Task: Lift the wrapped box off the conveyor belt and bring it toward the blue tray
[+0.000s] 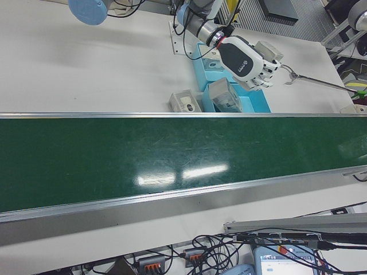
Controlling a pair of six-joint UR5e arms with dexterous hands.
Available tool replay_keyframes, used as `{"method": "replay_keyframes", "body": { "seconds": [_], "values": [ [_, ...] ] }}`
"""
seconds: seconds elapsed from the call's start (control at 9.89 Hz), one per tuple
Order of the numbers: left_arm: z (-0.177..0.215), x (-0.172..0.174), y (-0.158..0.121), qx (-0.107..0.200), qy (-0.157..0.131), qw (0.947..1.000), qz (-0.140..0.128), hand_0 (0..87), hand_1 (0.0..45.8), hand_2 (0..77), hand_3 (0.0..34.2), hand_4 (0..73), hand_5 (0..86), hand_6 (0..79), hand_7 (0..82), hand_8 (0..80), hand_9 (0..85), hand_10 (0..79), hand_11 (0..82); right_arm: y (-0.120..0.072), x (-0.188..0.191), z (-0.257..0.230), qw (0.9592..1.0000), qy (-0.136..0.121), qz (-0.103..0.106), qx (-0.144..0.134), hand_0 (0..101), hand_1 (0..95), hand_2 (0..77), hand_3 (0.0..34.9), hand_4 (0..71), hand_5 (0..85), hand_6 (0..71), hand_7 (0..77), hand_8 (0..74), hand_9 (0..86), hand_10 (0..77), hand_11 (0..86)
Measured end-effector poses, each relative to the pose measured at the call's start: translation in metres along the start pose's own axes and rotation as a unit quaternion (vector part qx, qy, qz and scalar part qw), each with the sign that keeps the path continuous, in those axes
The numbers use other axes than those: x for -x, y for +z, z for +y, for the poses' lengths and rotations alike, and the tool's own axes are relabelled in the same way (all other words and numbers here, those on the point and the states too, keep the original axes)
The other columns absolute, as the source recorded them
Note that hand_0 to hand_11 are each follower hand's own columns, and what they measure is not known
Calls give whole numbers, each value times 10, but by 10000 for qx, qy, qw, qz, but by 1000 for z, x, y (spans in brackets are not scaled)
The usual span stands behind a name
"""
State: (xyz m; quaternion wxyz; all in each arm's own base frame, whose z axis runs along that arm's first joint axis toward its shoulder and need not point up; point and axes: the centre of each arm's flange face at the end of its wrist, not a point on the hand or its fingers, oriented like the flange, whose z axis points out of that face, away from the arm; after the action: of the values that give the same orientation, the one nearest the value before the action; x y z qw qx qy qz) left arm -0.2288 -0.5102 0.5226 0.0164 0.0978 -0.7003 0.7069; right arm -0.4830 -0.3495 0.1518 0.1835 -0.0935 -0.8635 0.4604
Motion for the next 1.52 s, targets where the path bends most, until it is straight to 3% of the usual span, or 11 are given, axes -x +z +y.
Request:
{"method": "replay_keyframes", "body": {
  "seconds": [0.1, 0.2, 0.3, 0.4, 0.51, 0.61, 0.71, 1.21, 1.31, 1.41, 1.52],
  "values": [
    [0, 0, 0, 0, 0, 10000, 0, 0, 0, 11, 0, 0, 5, 0, 5, 0, 5, 5, 0, 1, -6, 0, 10000, -24, 35, -21, 493, 33, 382, 279, 136, 600, 185, 502, 147, 278, 191, 289],
    [0, 0, 0, 0, 0, 10000, 0, 0, 0, 11, 0, 0, 5, 0, 5, 0, 5, 5, 0, 1, -9, 0, 10000, -45, 56, -40, 504, 33, 382, 303, 175, 518, 93, 453, 38, 229, 104, 175],
    [0, 0, 0, 0, 0, 10000, 0, 0, 0, 11, 0, 0, 5, 0, 5, 5, 0, 0, 0, 2, -11, -2, 9999, -62, 49, -74, 504, 33, 382, 303, 175, 518, 93, 453, 38, 229, 104, 175],
    [0, 0, 0, 0, 0, 10000, 0, 0, 0, 11, 0, 0, 5, 0, 5, 5, 0, 0, 0, 2, -11, -3, 9999, -69, 18, -114, 496, 65, 382, 308, 229, 431, 11, 338, 5, 22, 82, 142],
    [0, 0, 0, 0, 0, 10000, 0, 0, 0, 11, 0, 0, 5, 0, 5, 5, 5, 0, 0, 2, -11, -4, 9999, -70, -10, -145, 487, 104, 322, 307, 289, 360, 27, 196, 5, 22, 82, 125],
    [0, 0, 0, 0, 0, 10000, 0, 0, 0, 11, 0, 0, 5, 0, 5, 5, 5, 0, 0, 1, -11, -5, 9998, -72, -23, -165, 477, 115, 284, 307, 300, 376, 27, 114, 5, 16, 82, 125],
    [0, 0, 0, 0, 0, 10000, 0, 0, 0, 5, 0, 0, 5, 0, 5, 0, 5, 5, 0, 1, -11, -6, 9998, -70, -27, -179, 476, 125, 284, 307, 278, 382, 27, 158, 5, 16, 55, 109],
    [0, 0, 0, 0, 0, 10000, 0, 0, 0, 5, 0, 0, 5, 0, 5, 5, 0, 0, 0, 2, 1, -10, 9998, -47, -90, -150, 479, 180, 300, 308, 262, 305, 11, 142, 5, 22, 60, 109],
    [0, 0, 0, 0, 0, 10000, 0, 0, 0, 11, 0, 0, 5, 0, 5, 5, 0, 5, 0, 3, 4, -10, 9998, -50, -104, -141, 484, 224, 311, 307, 262, 196, 11, 142, 5, 16, 33, 82],
    [0, 0, 0, 0, 0, 10000, 0, 0, 0, 11, 0, 0, 5, 0, 5, 5, 0, 5, 0, 3, 6, -10, 9998, -49, -118, -134, 484, 224, 311, 307, 262, 196, 11, 142, 5, 16, 33, 82],
    [0, 0, 0, 0, 0, 10000, 0, 0, 0, 11, 0, 0, 5, 0, 5, 0, 5, 0, 0, 3, 8, -10, 9998, -47, -128, -131, 482, 158, 273, 312, 224, 109, 0, 147, 5, 16, 27, 71]
  ]
}}
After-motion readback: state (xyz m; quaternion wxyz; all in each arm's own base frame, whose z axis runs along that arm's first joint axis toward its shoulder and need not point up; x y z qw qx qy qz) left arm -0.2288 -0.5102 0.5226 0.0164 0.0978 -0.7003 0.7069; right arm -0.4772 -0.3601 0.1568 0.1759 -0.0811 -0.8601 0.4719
